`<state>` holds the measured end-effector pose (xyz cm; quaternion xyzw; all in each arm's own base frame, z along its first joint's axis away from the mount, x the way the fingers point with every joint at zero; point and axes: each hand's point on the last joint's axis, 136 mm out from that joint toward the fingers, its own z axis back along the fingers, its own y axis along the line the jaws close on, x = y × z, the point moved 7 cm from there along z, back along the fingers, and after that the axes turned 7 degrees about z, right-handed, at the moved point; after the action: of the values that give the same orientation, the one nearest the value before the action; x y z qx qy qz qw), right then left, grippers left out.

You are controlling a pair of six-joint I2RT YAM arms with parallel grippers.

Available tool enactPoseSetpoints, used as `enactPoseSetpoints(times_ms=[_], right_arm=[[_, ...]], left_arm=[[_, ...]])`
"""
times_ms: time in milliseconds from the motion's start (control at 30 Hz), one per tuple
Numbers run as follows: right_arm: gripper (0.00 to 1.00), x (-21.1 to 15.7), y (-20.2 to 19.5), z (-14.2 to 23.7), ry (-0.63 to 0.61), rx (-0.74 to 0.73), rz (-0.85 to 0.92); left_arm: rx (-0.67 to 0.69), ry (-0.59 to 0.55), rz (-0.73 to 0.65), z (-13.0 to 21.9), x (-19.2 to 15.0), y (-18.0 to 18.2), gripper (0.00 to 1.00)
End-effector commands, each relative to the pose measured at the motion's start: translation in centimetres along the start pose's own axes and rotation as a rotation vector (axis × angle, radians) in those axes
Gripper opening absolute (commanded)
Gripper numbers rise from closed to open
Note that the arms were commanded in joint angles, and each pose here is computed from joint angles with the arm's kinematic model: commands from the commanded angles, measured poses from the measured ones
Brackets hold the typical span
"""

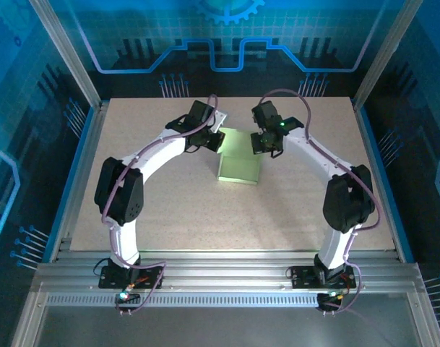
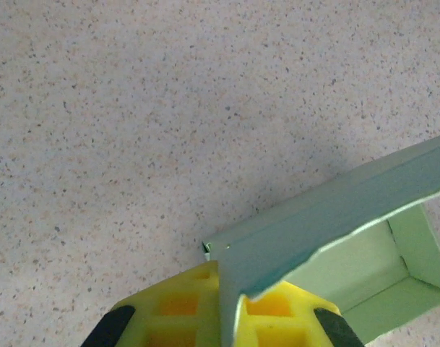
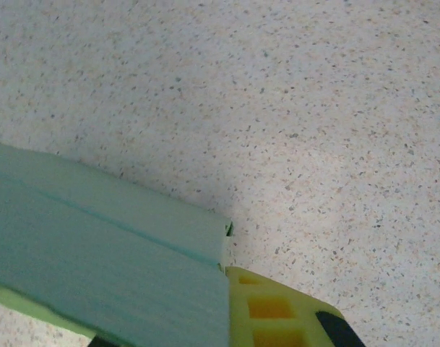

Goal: Fold the paper box

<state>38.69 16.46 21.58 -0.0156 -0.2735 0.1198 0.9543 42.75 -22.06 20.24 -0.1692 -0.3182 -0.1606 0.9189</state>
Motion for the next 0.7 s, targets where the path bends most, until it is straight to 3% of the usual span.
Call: enactPoseSetpoints(times_ms=[0, 167, 667], right_arm=[[0.00, 0.4, 0.8, 0.3, -0.085, -0.062, -0.122], [0.00, -0.4, 1.1, -0.2, -0.082, -0.162, -0.205], [0.00, -1.5, 2.4, -1.6, -0.150, -0.117, -0.305]], left_arm=[[-0.013, -0.109, 0.024, 1.5, 1.5, -1.1, 0.00], [-0.028, -0.136, 0.044, 1.3, 1.0, -1.6, 0.00], [-0.022, -0.266, 0.000, 0.5, -0.7, -3.5, 0.00]])
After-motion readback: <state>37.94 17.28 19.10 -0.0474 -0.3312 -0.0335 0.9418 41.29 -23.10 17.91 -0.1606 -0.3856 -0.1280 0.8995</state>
